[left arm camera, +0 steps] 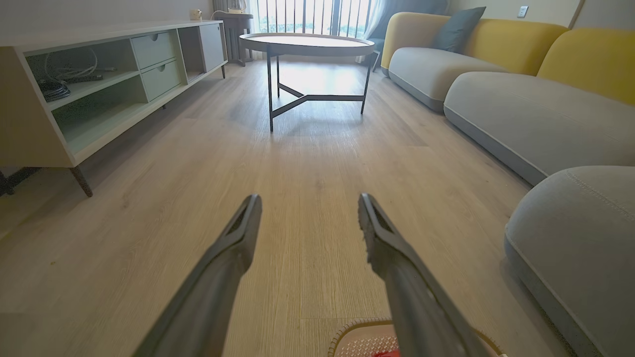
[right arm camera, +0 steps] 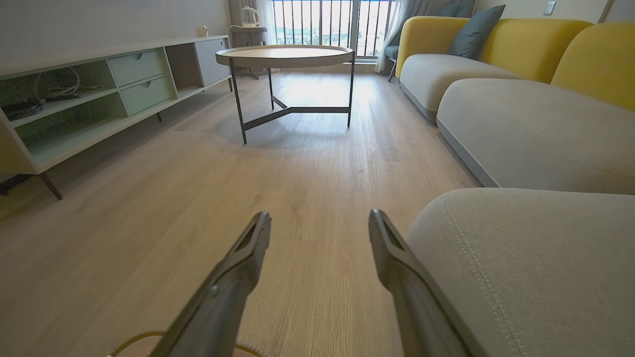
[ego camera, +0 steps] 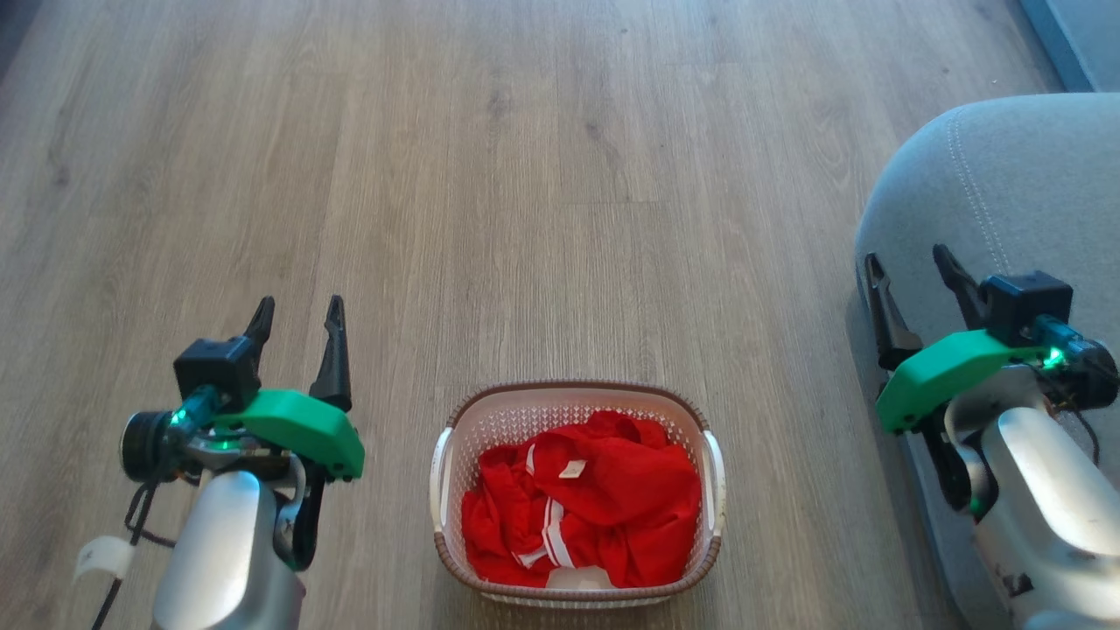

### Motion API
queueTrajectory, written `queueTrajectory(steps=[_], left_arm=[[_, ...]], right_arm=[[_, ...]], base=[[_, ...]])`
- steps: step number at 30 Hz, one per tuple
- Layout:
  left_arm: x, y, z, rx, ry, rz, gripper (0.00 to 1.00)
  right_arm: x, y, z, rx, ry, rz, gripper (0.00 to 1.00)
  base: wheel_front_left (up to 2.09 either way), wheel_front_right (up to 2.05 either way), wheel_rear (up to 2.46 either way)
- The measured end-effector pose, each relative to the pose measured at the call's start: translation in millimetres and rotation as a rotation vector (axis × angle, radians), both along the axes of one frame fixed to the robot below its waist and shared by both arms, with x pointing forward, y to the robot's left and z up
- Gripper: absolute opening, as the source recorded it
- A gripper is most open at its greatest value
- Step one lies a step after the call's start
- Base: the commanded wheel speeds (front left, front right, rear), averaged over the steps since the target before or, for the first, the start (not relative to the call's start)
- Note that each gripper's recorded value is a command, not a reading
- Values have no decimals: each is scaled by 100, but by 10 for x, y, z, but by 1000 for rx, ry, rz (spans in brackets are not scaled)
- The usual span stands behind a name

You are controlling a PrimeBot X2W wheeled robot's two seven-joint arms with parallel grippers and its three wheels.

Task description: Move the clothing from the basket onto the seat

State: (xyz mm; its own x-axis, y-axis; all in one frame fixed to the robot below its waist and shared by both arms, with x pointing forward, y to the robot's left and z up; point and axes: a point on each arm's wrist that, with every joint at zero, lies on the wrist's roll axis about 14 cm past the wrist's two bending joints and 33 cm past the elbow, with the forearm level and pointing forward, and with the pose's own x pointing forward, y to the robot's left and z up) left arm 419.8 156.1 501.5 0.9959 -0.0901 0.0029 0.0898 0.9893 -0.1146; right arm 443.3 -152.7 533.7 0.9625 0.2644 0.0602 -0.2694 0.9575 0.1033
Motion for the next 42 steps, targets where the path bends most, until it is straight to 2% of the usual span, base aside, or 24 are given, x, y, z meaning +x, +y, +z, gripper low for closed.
queueTrajectory(steps=[12, 42], left_arm=[[65, -81, 102, 143, -58, -40, 100], [78, 25, -76, 92, -1, -7, 100]], right_arm=[[104, 13, 154, -130, -82, 17, 100], [152, -36, 82, -79, -54, -2, 100]], base=[[0, 0, 0], [0, 0, 0]])
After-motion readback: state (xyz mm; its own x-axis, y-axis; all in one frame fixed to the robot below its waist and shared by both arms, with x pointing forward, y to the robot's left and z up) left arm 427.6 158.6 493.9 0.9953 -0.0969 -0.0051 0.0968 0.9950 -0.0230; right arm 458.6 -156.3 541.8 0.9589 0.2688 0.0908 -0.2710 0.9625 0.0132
